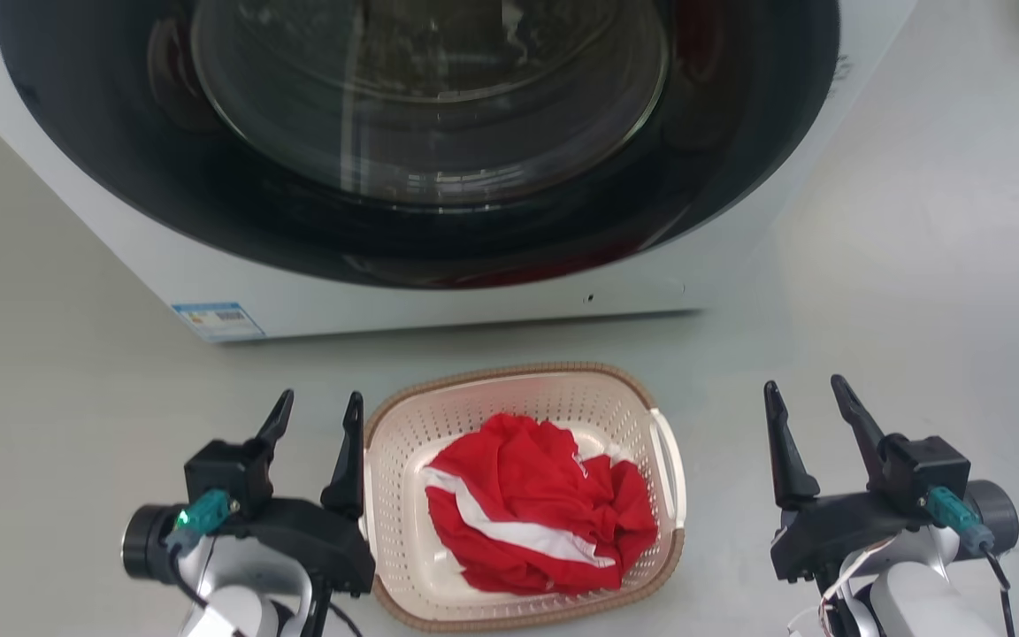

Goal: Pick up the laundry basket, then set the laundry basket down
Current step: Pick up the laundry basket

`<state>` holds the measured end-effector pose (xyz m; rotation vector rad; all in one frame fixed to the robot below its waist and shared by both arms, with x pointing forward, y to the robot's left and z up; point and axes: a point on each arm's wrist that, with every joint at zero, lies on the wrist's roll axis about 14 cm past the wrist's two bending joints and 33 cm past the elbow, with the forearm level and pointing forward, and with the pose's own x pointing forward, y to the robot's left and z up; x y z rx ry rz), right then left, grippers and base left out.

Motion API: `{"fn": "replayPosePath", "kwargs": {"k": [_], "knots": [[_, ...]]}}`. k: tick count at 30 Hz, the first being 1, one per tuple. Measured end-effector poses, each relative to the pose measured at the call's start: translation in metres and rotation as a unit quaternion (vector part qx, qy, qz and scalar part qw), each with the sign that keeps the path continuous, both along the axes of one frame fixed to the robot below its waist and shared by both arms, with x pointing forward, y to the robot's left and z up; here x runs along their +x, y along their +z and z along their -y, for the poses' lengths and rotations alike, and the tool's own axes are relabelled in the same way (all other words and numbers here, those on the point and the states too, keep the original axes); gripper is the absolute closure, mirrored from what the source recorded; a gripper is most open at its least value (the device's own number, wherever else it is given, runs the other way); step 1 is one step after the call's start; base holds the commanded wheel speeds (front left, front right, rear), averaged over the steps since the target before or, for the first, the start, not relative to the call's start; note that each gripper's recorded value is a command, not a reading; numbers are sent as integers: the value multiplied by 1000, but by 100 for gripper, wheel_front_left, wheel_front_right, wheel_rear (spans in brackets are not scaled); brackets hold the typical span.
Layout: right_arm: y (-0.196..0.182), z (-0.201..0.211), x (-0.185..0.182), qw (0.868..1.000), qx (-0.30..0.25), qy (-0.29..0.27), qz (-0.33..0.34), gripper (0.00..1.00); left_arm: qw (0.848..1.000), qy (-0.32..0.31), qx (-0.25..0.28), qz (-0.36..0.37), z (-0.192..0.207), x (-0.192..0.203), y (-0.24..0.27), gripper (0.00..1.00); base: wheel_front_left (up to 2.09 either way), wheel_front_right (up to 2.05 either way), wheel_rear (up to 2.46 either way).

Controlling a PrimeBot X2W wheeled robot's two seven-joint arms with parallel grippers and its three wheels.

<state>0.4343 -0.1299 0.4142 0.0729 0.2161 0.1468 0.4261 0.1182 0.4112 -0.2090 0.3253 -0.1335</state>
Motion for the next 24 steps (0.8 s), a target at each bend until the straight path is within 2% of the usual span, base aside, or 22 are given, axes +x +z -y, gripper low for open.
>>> {"fn": "replayPosePath", "kwargs": {"k": [14,24], "knots": [[-55,-17,48,998,-6,28,-61,0,994,-15,0,-107,0,35,-76,0,0,0,0],[-105,-30,69,991,-17,56,-121,0,985,-38,8,-169,3,52,-128,0,0,0,0]]}}
